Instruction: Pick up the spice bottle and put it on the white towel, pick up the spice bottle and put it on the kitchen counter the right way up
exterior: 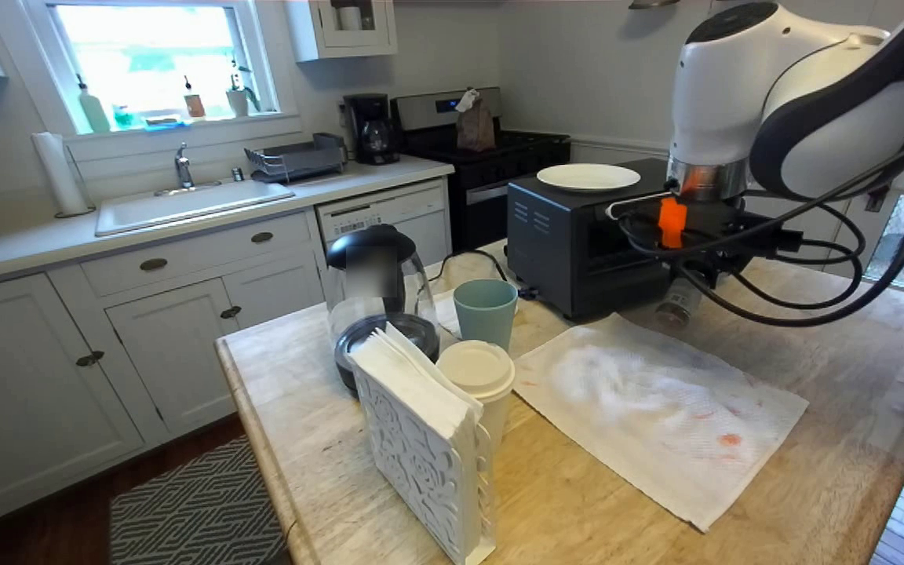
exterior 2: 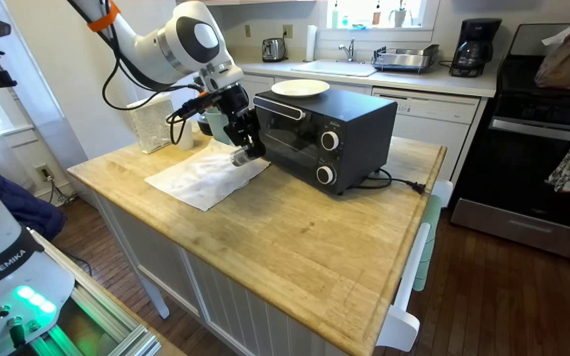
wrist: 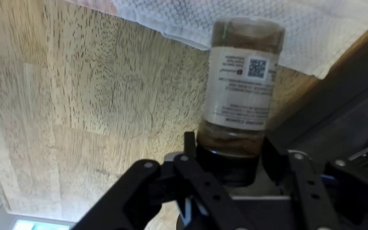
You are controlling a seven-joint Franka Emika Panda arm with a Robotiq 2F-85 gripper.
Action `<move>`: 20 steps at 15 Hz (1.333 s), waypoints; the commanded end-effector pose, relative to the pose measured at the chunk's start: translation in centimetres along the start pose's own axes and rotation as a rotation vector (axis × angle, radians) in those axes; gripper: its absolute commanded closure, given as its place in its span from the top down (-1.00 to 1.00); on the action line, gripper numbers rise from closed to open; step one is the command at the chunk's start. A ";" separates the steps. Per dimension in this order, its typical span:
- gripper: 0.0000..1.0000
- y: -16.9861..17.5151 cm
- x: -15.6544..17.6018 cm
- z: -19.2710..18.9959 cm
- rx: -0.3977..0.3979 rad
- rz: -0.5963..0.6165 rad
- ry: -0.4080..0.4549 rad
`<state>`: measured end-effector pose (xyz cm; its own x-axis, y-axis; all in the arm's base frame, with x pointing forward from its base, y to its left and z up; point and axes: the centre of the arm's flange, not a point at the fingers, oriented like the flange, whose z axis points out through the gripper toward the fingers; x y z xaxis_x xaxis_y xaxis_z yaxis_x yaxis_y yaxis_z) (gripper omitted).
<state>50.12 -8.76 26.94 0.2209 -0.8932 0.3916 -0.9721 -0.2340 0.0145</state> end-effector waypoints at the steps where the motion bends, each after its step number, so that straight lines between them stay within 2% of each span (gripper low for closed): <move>1: -0.46 0.8 -1.0 0.0 -0.073 0.054 0.085; 6: -0.46 1.7 -0.8 1.9 -0.211 0.098 0.148; 9: -0.46 1.7 -0.7 2.8 -0.183 0.080 0.193; 14: -0.46 1.8 0.0 4.7 -0.182 0.076 0.300; 20: -0.46 1.8 1.2 7.5 -0.215 0.073 0.377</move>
<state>48.40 -12.02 21.68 0.1506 -0.7337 0.6626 -0.9867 -0.0702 0.1466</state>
